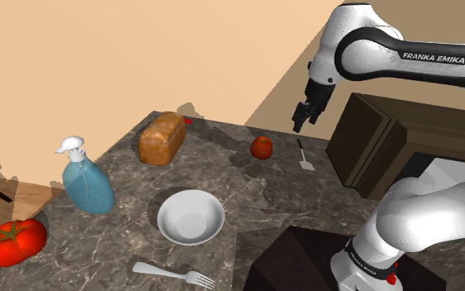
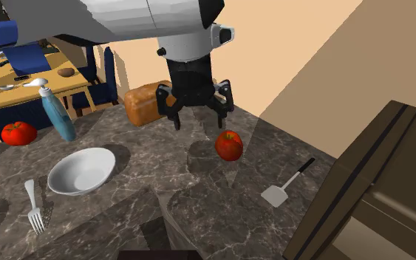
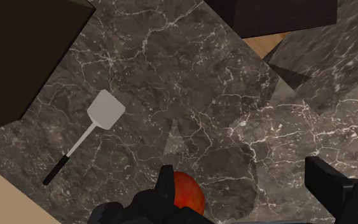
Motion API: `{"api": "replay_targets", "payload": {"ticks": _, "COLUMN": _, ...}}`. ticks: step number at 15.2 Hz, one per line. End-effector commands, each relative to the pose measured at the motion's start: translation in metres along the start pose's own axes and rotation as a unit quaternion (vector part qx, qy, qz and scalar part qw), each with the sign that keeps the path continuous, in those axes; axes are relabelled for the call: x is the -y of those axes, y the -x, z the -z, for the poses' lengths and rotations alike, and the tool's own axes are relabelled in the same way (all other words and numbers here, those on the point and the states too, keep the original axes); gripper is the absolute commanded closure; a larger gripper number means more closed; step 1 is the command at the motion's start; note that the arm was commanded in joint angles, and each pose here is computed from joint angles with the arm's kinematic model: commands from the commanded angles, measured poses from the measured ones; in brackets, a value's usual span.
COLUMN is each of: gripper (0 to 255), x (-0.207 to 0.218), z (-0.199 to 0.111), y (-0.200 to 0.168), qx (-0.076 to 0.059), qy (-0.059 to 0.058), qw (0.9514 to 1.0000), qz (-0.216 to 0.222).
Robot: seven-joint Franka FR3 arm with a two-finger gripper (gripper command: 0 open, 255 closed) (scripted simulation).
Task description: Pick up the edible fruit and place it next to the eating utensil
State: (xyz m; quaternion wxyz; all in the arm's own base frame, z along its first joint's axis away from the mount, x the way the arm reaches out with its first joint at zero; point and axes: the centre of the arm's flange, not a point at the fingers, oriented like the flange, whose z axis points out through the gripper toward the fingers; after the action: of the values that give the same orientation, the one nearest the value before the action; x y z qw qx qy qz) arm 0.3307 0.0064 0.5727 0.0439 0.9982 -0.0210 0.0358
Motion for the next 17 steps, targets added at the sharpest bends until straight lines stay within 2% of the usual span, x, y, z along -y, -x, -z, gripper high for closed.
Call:
{"api": "replay_targets", "payload": {"ticks": 1, "gripper": 0, "x": 0.000, "z": 0.000, "y": 0.000, "qx": 0.000, "qy": 0.000, "qw": 1.0000, "qz": 0.000}}
{"api": "replay_targets", "payload": {"ticks": 17, "gripper": 0, "x": -0.077, "z": -0.128, "y": -0.159, "qx": 0.016, "qy": -0.035, "qw": 0.9989, "qz": 0.026}}
